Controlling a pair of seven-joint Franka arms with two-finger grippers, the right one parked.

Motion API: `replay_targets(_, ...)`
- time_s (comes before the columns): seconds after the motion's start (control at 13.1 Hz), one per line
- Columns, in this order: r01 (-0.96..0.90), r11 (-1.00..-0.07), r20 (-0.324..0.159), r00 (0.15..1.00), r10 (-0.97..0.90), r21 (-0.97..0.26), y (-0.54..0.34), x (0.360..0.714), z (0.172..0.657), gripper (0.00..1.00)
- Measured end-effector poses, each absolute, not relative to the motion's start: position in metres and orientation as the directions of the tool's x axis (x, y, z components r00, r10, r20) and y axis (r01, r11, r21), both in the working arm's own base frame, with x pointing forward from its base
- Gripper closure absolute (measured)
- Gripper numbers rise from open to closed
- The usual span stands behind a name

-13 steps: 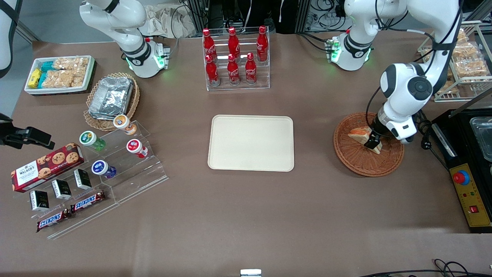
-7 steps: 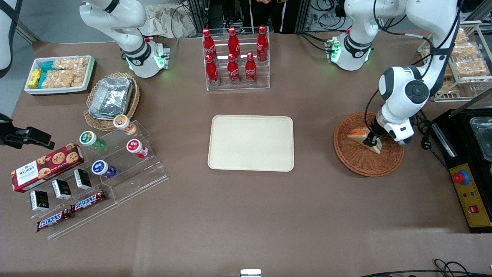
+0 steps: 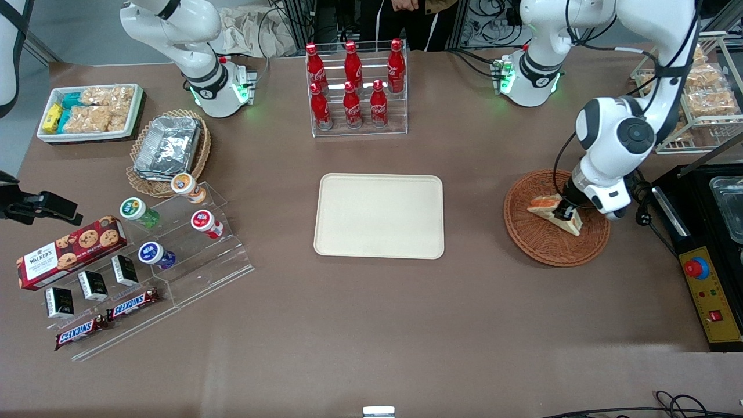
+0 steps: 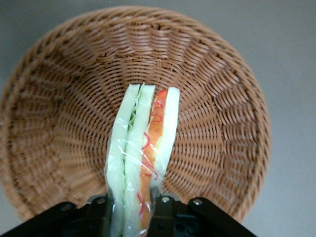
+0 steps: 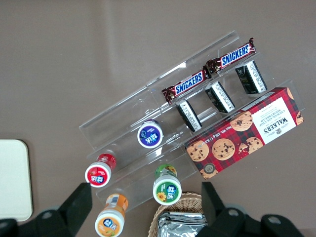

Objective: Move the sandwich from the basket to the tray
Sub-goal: 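Lift the sandwich out of the basket with the left gripper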

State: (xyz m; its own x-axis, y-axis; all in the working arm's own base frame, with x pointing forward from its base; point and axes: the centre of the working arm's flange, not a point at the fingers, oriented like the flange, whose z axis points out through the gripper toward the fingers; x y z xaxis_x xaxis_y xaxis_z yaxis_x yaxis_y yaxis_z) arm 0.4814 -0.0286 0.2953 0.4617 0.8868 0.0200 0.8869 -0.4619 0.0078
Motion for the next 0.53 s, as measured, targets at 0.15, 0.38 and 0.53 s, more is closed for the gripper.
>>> replay_targets(0.15, 0.856, -0.516, 0.013, 0.516, 0.857, -0.027, -0.05, 0.493, 0.349, 0.79)
replay_targets(0.38, 0.799, -0.594, 0.0, 0.597, 0.803, -0.087, -0.105, 0.511, 0.456, 0.79)
replay_targets(0.53, 0.751, -0.658, 0.016, 0.659, 0.752, -0.053, -0.154, 0.514, 0.518, 0.79)
